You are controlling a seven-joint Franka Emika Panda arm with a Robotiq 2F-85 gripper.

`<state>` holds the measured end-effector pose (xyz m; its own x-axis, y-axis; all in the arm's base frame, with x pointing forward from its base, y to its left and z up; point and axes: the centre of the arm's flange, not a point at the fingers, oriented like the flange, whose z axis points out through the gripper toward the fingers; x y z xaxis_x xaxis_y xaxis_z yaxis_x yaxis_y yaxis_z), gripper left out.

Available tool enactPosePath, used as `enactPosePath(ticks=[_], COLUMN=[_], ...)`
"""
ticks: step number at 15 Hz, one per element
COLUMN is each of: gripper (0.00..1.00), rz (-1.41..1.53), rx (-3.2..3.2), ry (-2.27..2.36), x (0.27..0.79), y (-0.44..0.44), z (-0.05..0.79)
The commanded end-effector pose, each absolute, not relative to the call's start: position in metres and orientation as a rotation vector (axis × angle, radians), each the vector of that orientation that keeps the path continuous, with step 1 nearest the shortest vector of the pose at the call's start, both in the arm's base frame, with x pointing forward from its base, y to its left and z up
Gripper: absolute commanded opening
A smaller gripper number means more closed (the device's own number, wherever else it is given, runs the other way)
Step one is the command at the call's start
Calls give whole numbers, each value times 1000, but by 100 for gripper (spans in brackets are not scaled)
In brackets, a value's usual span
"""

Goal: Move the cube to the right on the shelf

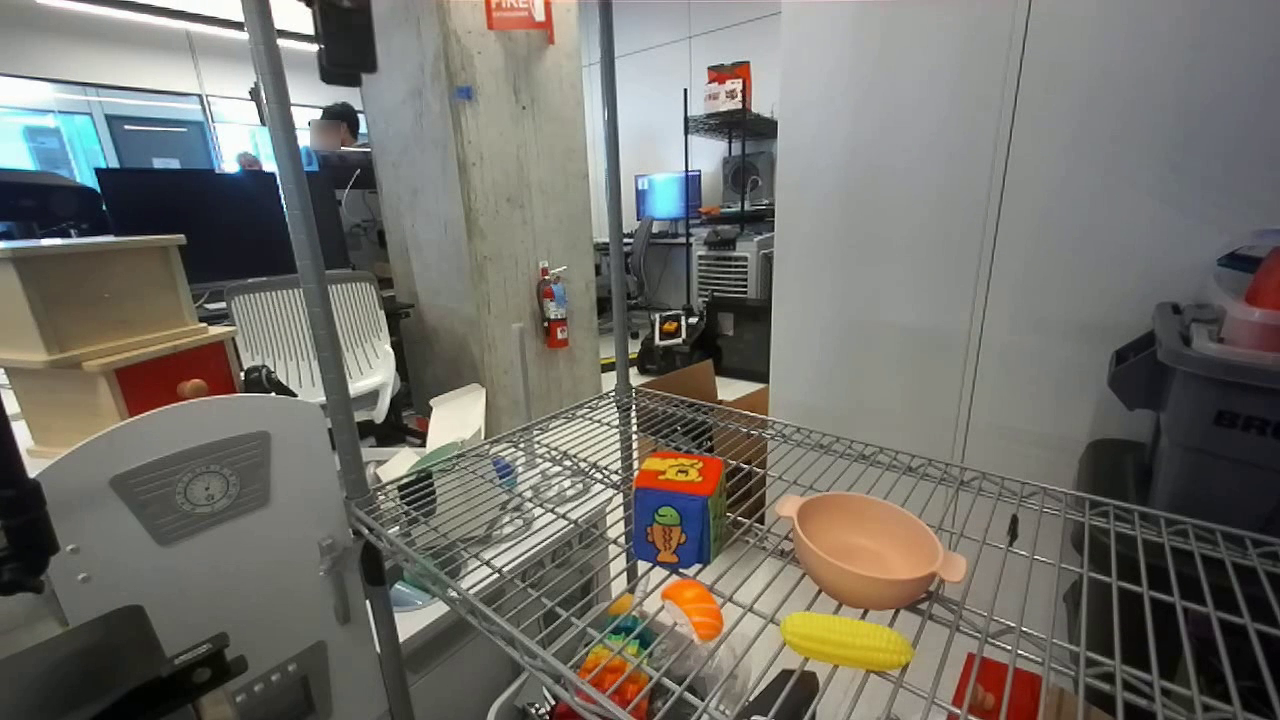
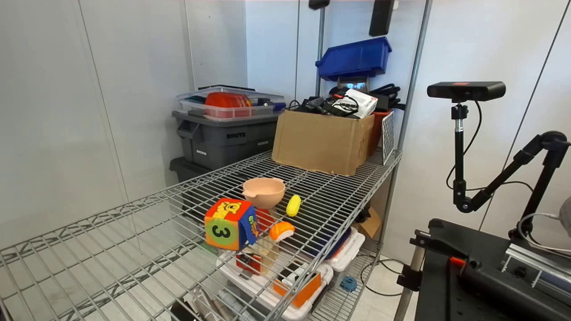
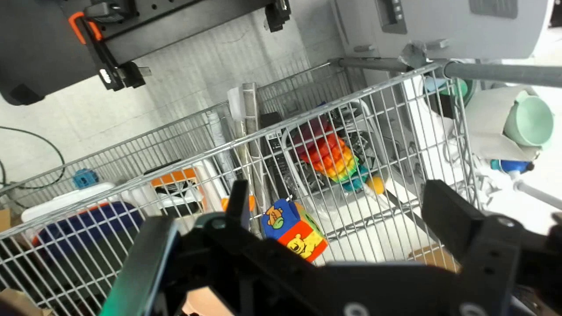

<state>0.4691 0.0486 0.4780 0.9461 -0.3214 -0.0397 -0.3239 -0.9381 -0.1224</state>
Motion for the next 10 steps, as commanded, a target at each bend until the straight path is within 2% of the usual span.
enactPosePath(ticks=[1, 6, 10], gripper=[100, 100, 100], rz=[35, 22, 13], rx=[-2863, -2725, -2598], ry=[616, 800, 976], x=[540, 638, 690], y=[34, 27, 39], z=[465, 445, 392])
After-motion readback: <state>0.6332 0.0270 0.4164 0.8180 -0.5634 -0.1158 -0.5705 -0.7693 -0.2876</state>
